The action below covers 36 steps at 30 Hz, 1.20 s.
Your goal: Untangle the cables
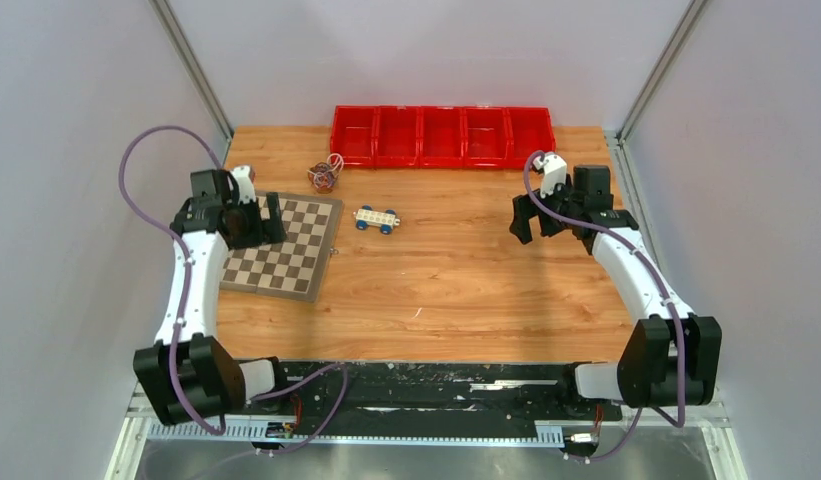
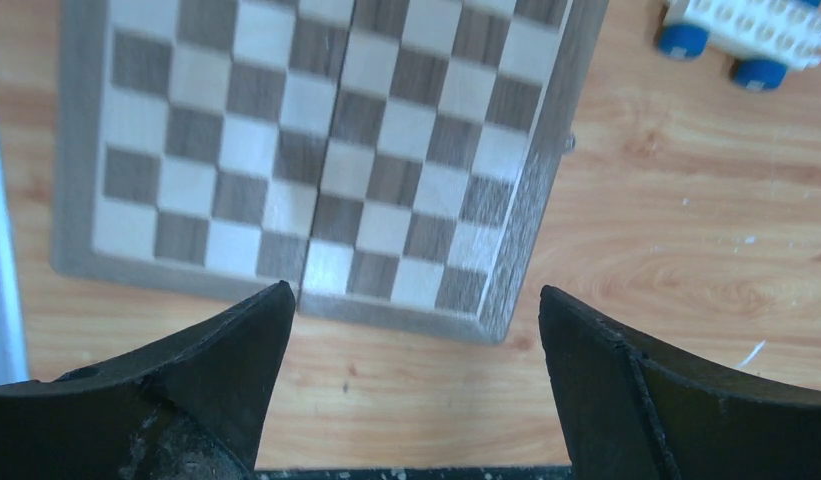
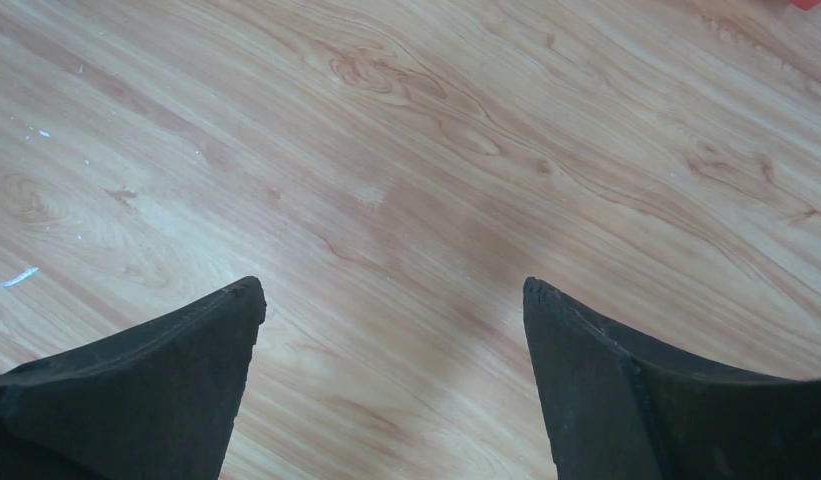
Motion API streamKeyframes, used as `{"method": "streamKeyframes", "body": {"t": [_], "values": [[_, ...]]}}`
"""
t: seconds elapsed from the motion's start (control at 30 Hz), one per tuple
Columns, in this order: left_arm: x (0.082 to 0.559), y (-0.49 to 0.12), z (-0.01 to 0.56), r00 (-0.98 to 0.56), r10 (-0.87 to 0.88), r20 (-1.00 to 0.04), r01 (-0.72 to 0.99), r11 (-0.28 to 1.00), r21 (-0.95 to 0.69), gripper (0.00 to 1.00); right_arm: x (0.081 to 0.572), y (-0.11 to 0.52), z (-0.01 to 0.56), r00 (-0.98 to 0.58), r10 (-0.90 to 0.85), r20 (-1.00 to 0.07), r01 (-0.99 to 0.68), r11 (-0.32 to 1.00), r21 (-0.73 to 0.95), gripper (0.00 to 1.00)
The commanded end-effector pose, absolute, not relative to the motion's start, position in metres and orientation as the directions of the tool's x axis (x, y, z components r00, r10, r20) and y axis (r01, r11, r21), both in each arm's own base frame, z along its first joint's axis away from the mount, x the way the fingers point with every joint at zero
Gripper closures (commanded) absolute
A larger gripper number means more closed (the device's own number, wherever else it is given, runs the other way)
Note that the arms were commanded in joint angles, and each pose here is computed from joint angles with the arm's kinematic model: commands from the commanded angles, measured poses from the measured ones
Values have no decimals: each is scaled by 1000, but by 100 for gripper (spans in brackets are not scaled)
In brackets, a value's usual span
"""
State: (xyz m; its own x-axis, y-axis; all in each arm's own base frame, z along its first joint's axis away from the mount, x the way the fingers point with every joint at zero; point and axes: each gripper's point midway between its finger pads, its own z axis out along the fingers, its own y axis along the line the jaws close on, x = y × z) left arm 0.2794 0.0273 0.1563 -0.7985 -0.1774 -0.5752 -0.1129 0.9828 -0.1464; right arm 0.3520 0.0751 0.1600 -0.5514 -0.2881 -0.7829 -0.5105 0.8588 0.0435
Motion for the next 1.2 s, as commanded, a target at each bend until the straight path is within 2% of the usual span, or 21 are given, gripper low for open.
{"method": "streamKeyframes", "body": {"t": [0.0,0.2,0.4,0.63,0.77,0.93,0.97,1.03,1.07,1.1,1.13,1.17], "values": [[345,38,207,-696,-101,-711,-27,993,-115,0,377,71,181,-521,-272,-809,-483,875,17,0],[430,26,211,-776,-105,-622,60,969,-239,0,396,69,183,-536,-253,-806,-455,890,24,0],[504,12,175,-787,-103,-608,89,957,-278,0,404,69,177,-545,-258,-798,-458,889,25,0],[543,-15,135,-785,-110,-609,140,927,-347,0,408,65,162,-569,-279,-773,-455,890,14,0],[561,-34,118,-756,-108,-646,189,908,-373,0,410,64,160,-576,-283,-766,-455,891,13,0],[576,-51,89,-777,-150,-611,173,883,-437,0,410,69,162,-575,-278,-769,-471,882,33,0],[577,-56,85,-787,-151,-599,177,874,-453,2,410,70,162,-575,-275,-770,-474,879,41,0],[573,-70,90,-788,-123,-603,235,845,-481,15,409,72,161,-578,-269,-770,-479,876,54,0],[571,-77,93,-786,-112,-608,262,830,-492,27,409,73,161,-578,-268,-771,-482,874,58,0],[569,-79,98,-780,-106,-617,276,827,-491,33,410,74,162,-576,-267,-773,-486,872,61,0],[568,-82,102,-777,-103,-620,286,820,-495,50,410,76,163,-574,-265,-775,-489,870,65,0],[566,-82,108,-775,-100,-624,292,819,-494,59,412,77,166,-569,-261,-780,-492,868,68,0]]}}
